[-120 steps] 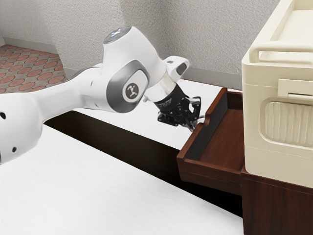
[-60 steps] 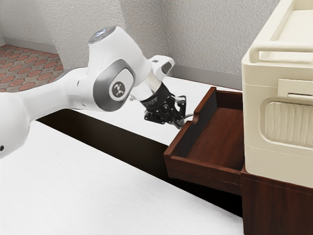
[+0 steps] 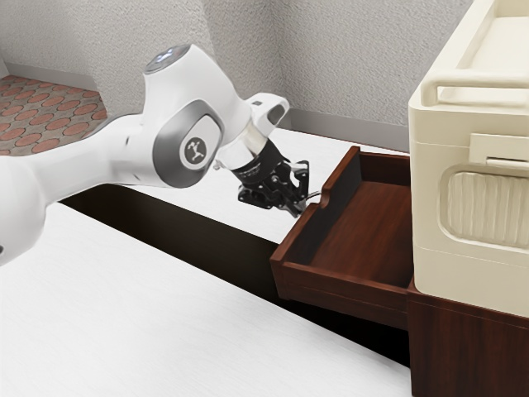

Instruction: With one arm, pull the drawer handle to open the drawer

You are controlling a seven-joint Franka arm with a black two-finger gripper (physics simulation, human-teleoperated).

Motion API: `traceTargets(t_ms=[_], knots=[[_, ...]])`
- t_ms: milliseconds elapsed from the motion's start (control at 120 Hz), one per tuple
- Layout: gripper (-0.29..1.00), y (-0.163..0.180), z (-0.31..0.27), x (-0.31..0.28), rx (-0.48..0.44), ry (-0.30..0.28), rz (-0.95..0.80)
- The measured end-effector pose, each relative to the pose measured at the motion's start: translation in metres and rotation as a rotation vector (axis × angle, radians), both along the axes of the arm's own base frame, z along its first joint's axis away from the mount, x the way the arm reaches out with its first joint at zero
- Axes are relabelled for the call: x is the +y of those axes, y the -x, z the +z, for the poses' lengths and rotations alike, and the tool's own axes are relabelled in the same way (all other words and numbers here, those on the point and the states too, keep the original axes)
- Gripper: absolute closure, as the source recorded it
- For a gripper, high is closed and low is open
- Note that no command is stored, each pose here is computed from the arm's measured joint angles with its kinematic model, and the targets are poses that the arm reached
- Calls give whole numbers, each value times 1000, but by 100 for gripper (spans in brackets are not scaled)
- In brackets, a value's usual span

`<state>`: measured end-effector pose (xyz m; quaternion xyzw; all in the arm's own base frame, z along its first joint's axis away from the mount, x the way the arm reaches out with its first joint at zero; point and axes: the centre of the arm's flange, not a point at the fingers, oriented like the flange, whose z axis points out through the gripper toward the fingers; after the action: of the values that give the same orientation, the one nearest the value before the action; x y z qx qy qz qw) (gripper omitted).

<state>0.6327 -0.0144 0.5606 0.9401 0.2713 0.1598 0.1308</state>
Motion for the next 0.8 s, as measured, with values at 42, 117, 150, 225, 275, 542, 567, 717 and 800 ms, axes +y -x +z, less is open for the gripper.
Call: traceTargets(t_ms=[42,117,150,225,275,542,567,717,800], knots=[[70,0,0,0,-1,1,-1],[65,0,0,0,-3,2,-5],[63,0,-1,1,-4,3,-6],[59,-1,-1,-1,-5,1,-11],[56,-1,-1,-3,-5,-4,-16],[48,0,1,-7,-11,-13,-18],[48,0,2,-7,-14,-13,-18],[44,14,32,-8,-53,-18,-19],[31,21,74,-8,-68,-69,-35]])
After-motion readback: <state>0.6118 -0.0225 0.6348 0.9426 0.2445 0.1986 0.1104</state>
